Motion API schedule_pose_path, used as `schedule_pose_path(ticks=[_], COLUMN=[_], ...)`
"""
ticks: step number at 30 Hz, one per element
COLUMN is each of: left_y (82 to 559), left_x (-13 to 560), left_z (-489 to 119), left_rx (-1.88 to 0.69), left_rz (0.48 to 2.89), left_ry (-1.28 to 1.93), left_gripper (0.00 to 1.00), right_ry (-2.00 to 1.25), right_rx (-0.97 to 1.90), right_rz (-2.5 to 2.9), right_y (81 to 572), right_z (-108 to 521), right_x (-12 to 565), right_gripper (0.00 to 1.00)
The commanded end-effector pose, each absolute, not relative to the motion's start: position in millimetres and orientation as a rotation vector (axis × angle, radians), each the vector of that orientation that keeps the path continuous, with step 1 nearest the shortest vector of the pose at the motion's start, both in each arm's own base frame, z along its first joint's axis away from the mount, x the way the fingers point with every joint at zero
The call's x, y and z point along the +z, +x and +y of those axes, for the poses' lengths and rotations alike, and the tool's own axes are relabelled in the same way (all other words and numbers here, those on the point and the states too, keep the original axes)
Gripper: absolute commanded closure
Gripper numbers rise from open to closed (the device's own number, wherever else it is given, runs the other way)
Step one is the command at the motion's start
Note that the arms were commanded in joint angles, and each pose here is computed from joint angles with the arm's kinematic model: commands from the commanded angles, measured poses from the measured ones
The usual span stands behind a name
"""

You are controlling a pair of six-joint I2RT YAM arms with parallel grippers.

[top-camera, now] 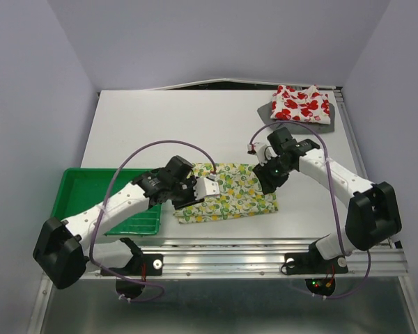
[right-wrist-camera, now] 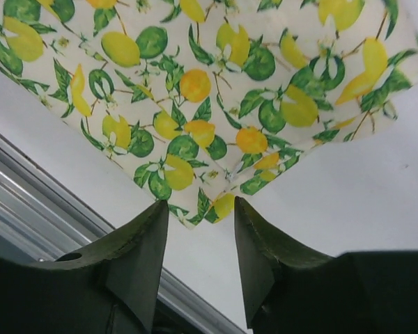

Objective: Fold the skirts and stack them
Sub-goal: Fold the skirt

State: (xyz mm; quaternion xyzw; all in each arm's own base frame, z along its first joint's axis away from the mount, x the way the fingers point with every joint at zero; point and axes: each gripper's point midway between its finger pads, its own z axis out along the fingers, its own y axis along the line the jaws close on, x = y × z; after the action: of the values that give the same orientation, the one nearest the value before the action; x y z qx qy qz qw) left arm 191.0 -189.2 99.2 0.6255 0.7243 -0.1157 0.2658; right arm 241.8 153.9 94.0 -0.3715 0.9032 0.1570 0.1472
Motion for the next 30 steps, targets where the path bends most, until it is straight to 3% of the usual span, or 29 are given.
schedule_pose_path(ticks=[1,7,10,17,30], left_y=[201,183,182,176,152], left_x=[113,111,113,105,76], left_z=[-216,-282,-315,-389,-422], left_rx=[-0.215,-0.212,-0.210,-0.324,-0.457], left_rz=[1.818,1.685,1.619,1.577,1.546], left_ry=[1.679,1.748,1.755,1.794,1.923], left_gripper=[0.56,0.58,0.58,0.58,0.59], right_ry=[-0.907,-0.479,-0.328,-0.305,-0.250], right_rx=[0.411,0.502,0.557,0.758,0.852], right_rz=[2.711,2.827,2.890,3.063,3.142], right_y=[232,265,272,262,251], right_z=[140,94,77,92,98], right_x=[97,101,96,54,23], right_gripper=[0.50,0.50,0.58,0.63,0.67])
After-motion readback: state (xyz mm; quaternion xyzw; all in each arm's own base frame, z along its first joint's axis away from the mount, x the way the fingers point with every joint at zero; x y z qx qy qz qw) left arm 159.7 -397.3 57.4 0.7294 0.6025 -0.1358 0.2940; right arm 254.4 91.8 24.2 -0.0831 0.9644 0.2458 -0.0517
